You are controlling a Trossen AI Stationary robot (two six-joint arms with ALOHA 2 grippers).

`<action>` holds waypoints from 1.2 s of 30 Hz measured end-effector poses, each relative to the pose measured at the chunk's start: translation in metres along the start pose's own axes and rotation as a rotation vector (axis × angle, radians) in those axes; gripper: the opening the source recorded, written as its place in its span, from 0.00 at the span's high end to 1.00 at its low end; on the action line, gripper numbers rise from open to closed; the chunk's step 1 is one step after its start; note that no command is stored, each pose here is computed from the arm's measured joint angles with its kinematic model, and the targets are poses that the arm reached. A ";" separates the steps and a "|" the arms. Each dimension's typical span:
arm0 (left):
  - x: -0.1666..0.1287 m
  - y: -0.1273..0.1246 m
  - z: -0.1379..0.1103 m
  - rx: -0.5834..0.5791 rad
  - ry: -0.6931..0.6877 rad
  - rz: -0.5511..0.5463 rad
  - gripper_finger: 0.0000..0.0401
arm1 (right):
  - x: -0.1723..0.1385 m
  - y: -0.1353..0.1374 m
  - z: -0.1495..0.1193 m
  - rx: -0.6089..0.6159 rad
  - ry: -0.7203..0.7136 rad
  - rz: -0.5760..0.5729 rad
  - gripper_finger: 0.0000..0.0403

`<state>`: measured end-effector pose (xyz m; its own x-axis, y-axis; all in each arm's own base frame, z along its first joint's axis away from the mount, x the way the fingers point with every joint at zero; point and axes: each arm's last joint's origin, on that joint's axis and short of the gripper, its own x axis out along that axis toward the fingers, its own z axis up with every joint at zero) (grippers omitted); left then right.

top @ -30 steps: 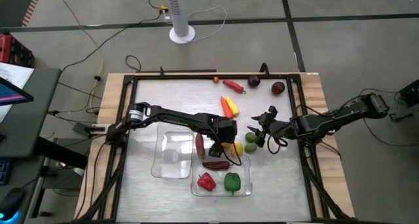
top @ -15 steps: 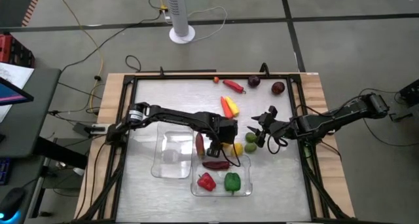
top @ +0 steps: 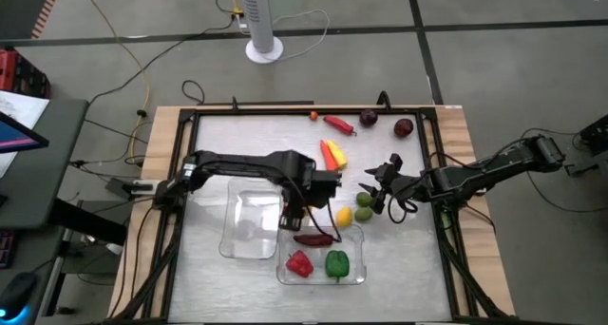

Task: Sort produce into baskets
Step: Put the left yellow lemon into the left transparent bin, then put the white garlic into the right transparent bin

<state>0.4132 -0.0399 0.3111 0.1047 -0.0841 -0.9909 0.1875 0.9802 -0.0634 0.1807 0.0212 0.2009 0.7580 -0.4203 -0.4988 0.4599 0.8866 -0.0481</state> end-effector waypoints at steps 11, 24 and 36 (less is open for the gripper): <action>-0.014 -0.019 -0.054 -0.092 0.085 0.204 0.57 | -0.002 0.003 -0.001 0.004 0.001 0.015 0.38; 0.047 -0.002 -0.108 -0.192 0.234 0.330 0.31 | -0.002 0.003 0.001 0.018 -0.024 -0.001 0.38; 0.019 -0.002 -0.080 -0.172 -0.008 0.243 0.12 | -0.002 0.003 0.001 0.017 -0.027 0.000 0.38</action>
<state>0.3367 -0.0293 0.2827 0.1339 0.1559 -0.9787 -0.0123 0.9877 0.1557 0.1813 0.0243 0.2028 0.7700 -0.4260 -0.4750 0.4680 0.8831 -0.0333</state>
